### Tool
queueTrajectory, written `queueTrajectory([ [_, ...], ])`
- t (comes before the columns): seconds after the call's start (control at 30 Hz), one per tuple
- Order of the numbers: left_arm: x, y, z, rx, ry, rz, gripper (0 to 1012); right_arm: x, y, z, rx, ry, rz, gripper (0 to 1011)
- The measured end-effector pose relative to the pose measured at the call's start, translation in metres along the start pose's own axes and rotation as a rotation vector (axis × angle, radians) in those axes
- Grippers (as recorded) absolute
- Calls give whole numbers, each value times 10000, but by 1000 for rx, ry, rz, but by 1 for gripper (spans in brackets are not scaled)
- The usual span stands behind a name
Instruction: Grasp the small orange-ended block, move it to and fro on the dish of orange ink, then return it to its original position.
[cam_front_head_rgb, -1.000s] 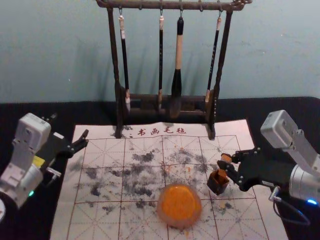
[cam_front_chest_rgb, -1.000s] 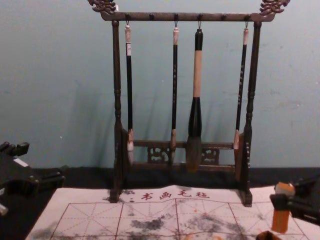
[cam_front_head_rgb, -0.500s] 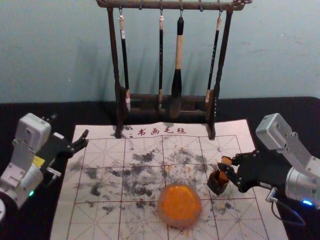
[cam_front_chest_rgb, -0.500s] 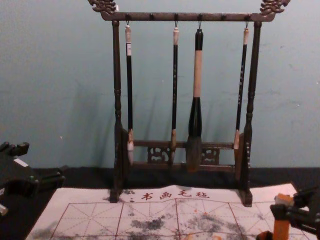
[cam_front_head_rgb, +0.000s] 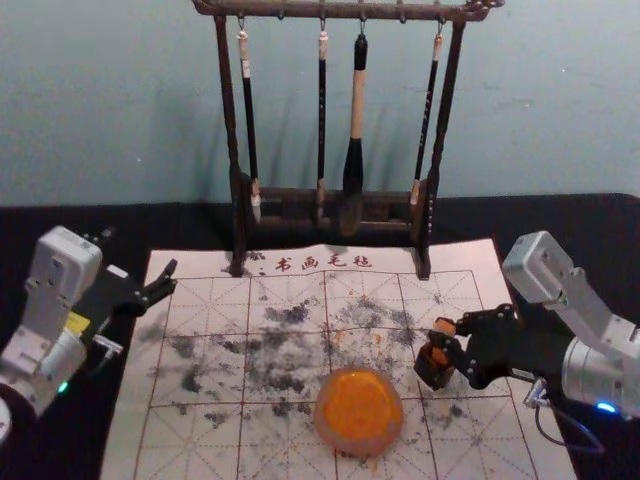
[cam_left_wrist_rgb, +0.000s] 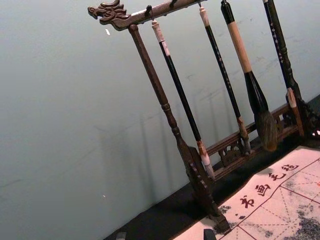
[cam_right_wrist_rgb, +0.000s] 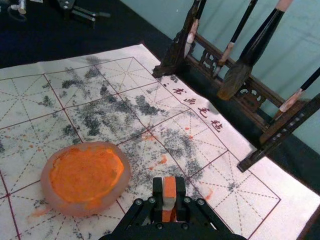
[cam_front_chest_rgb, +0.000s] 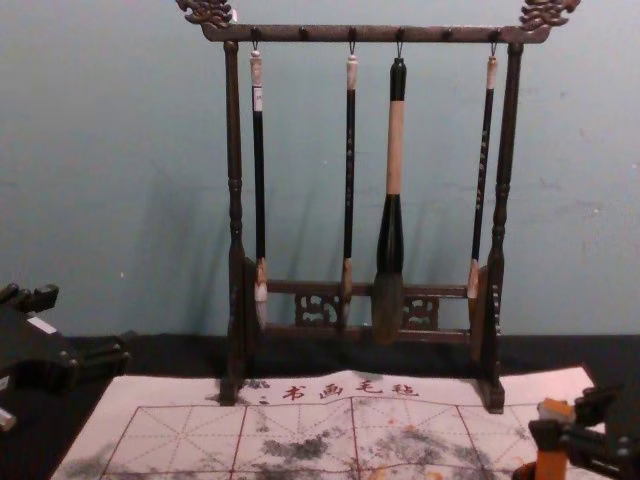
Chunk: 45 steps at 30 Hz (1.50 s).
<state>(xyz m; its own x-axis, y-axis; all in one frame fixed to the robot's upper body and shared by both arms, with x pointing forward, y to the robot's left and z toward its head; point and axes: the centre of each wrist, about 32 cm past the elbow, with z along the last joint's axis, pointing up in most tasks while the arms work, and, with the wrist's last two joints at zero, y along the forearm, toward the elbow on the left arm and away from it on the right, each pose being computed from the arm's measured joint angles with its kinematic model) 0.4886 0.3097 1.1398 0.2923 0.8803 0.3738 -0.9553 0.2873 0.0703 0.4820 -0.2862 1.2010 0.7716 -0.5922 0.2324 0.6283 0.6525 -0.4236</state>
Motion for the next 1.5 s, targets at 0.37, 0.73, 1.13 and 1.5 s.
queueTrajectory([
  [0.37, 0, 0, 0, 0, 0, 0, 1001, -9, 69, -42, -16, 5, 11, 99],
  [0.73, 0, 0, 0, 0, 0, 0, 1001, 0, 143, -103, -28, 25, 19, 98],
  [1.13, 0, 0, 0, 0, 0, 0, 1001, 1, 158, -131, -29, 37, 21, 99],
  [1.5, 0, 0, 0, 0, 0, 0, 1001, 2, 155, -130, -28, 37, 21, 98],
])
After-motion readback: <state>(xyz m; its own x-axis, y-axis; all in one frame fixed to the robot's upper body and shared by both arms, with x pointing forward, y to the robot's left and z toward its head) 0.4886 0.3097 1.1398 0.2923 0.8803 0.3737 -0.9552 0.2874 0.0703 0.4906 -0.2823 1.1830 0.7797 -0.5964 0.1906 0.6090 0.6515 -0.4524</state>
